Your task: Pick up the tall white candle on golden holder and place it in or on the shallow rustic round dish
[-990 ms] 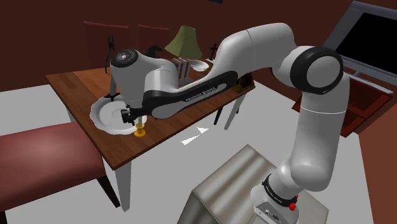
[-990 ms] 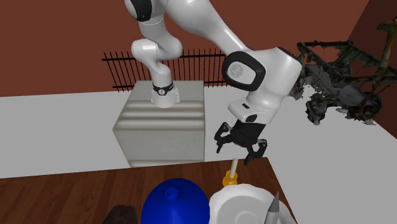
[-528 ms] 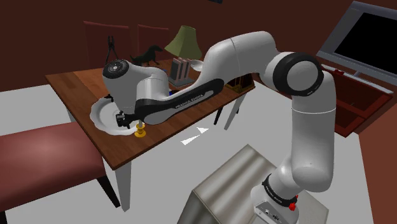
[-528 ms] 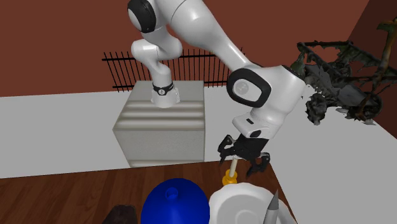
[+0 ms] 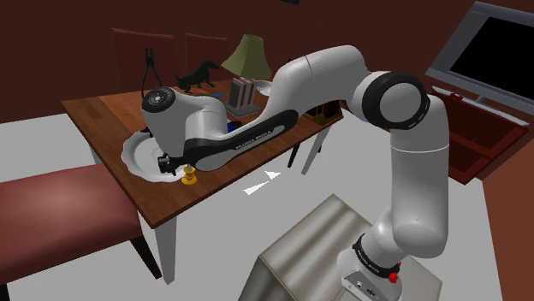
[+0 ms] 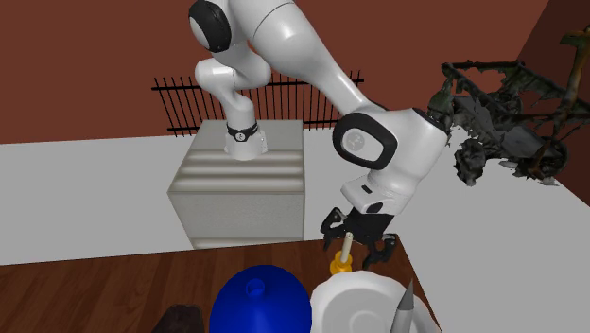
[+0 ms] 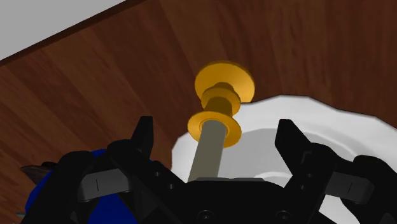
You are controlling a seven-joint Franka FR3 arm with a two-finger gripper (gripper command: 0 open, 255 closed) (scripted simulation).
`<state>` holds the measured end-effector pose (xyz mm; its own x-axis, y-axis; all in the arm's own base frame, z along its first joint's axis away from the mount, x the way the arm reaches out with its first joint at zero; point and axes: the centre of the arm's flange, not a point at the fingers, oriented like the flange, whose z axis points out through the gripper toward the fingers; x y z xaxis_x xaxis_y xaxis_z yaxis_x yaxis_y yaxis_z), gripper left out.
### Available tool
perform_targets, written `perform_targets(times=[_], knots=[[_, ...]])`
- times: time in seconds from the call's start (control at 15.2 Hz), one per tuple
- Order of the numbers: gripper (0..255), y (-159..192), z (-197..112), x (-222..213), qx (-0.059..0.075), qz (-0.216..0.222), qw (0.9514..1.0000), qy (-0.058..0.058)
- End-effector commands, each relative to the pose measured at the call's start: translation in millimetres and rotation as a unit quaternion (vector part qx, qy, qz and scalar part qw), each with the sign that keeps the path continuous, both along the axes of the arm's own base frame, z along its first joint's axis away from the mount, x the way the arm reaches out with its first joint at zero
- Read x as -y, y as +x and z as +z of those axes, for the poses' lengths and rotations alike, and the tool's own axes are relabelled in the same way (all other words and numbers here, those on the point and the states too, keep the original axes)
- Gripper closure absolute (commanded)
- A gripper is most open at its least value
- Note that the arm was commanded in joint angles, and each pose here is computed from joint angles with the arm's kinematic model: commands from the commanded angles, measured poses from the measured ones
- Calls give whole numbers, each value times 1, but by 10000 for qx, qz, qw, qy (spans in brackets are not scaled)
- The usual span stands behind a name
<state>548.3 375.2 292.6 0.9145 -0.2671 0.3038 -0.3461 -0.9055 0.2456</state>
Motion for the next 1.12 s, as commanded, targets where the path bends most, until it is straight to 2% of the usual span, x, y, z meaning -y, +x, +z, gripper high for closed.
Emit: perform_targets(times=[0.0, 0.07, 0.13, 0.73, 1.06], knots=[[0, 0, 0, 0, 0, 0, 10000, 0], [0, 0, 0, 0, 0, 0, 10000, 0], [255, 0, 0, 0, 0, 0, 10000, 0], [255, 0, 0, 0, 0, 0, 10000, 0], [255, 0, 26, 0, 0, 0, 10000, 0]])
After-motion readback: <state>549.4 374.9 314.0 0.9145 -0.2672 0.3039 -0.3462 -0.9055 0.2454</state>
